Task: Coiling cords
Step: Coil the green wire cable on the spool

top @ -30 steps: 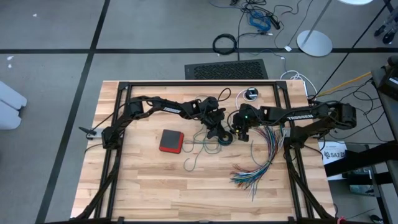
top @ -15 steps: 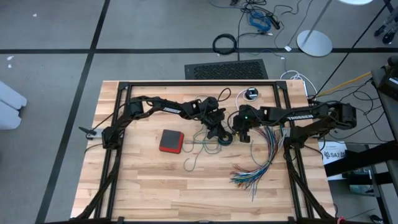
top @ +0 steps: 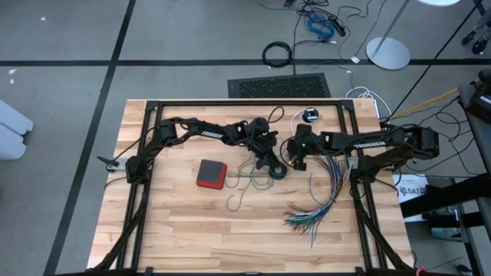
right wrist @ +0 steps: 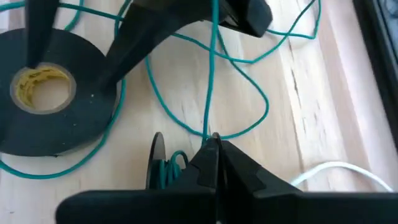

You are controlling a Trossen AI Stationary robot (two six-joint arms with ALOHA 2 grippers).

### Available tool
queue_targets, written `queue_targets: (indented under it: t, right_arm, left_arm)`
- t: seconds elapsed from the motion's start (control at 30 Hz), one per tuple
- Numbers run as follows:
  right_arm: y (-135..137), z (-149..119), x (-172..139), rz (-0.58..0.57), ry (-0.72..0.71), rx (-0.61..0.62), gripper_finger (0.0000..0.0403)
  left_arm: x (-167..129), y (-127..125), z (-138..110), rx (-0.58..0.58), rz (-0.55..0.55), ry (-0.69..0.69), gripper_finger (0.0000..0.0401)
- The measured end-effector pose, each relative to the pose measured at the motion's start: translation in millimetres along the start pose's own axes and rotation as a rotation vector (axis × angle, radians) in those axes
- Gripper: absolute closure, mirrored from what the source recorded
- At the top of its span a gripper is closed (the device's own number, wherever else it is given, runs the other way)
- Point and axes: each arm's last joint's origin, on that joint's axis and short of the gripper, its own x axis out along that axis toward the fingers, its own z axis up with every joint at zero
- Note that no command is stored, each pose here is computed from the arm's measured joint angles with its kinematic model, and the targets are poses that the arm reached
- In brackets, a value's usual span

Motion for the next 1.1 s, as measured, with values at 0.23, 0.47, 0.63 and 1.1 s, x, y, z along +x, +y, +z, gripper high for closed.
queue_targets:
  t: [0.23,0.47,0.63,1.1]
  right_arm:
    - [-4.5,5.3,-0.3,-0.133,-0.032,0.017,0.0402]
    - [-10.3,12.5,-2.0,-0.270,-0.084,0.072,0.0402]
    - [-14.0,16.3,-3.6,-0.364,-0.109,0.094,0.0402]
    - [-21.5,29.1,-9.8,-0.531,-0.188,0.045,0.0402]
  left_arm:
    - [-4.8,1.2,12.6,0.018,-0.023,-0.029,0.0309]
    - [0.8,-11.0,25.0,0.062,-0.077,-0.041,0.0394]
    - [7.3,-18.5,22.3,0.035,-0.102,-0.018,0.0376]
    - [-12.3,5.5,21.2,0.056,-0.049,-0.052,0.0312]
